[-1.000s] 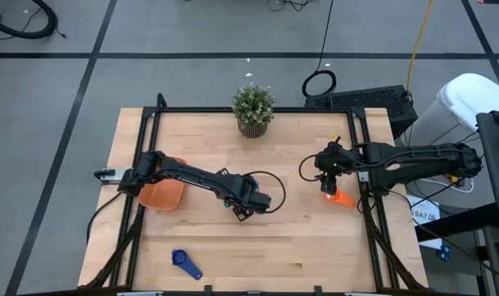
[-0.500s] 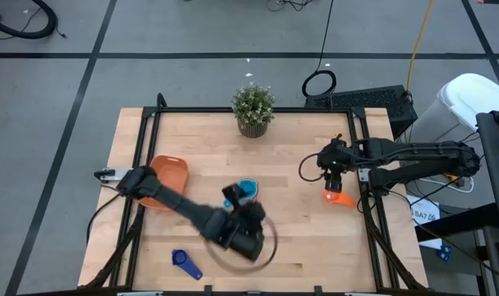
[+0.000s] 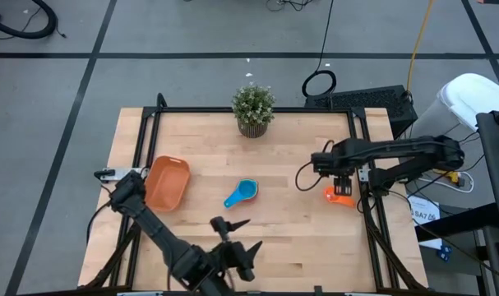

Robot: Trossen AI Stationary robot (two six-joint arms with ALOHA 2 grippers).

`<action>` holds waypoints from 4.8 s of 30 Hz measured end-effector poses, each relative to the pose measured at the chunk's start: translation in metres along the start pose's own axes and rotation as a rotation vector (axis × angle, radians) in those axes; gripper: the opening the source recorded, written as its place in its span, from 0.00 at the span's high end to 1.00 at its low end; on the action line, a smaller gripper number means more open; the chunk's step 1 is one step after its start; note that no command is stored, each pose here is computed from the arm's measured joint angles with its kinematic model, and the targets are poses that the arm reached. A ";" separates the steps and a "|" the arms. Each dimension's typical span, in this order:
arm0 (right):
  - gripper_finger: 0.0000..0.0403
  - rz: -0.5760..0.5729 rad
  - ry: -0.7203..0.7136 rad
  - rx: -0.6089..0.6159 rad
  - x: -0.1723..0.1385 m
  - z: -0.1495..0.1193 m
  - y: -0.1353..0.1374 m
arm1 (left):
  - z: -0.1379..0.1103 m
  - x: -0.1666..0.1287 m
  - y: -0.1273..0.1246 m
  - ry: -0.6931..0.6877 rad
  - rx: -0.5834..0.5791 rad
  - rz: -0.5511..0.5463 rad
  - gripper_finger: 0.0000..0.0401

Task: Nest measuring cups in basket
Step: Stack the orange measuring cup on top of the light blue measuring cup

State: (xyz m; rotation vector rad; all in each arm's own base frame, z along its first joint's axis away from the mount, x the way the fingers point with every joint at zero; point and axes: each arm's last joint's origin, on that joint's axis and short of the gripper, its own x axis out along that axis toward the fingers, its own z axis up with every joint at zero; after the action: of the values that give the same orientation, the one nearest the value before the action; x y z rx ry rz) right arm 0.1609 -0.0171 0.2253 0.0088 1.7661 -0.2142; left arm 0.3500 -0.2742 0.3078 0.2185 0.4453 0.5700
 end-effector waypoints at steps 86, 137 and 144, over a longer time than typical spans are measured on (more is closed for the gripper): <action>0.99 0.141 -0.286 0.338 0.078 0.040 0.038 | -0.107 0.024 0.104 -0.504 -0.315 -0.670 0.65; 1.00 0.784 -1.133 1.064 -0.009 0.114 0.032 | -0.138 0.027 0.104 -0.325 -0.213 -0.361 0.67; 1.00 0.536 -1.138 0.749 -0.064 0.152 0.042 | -0.140 0.022 0.102 -0.331 -0.185 -0.378 0.67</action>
State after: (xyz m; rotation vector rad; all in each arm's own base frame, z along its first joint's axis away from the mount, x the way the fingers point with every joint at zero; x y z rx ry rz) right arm 0.3269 0.0089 0.2524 0.7446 0.4434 -0.3761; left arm 0.2537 -0.1676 0.2093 0.0462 0.1041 0.1949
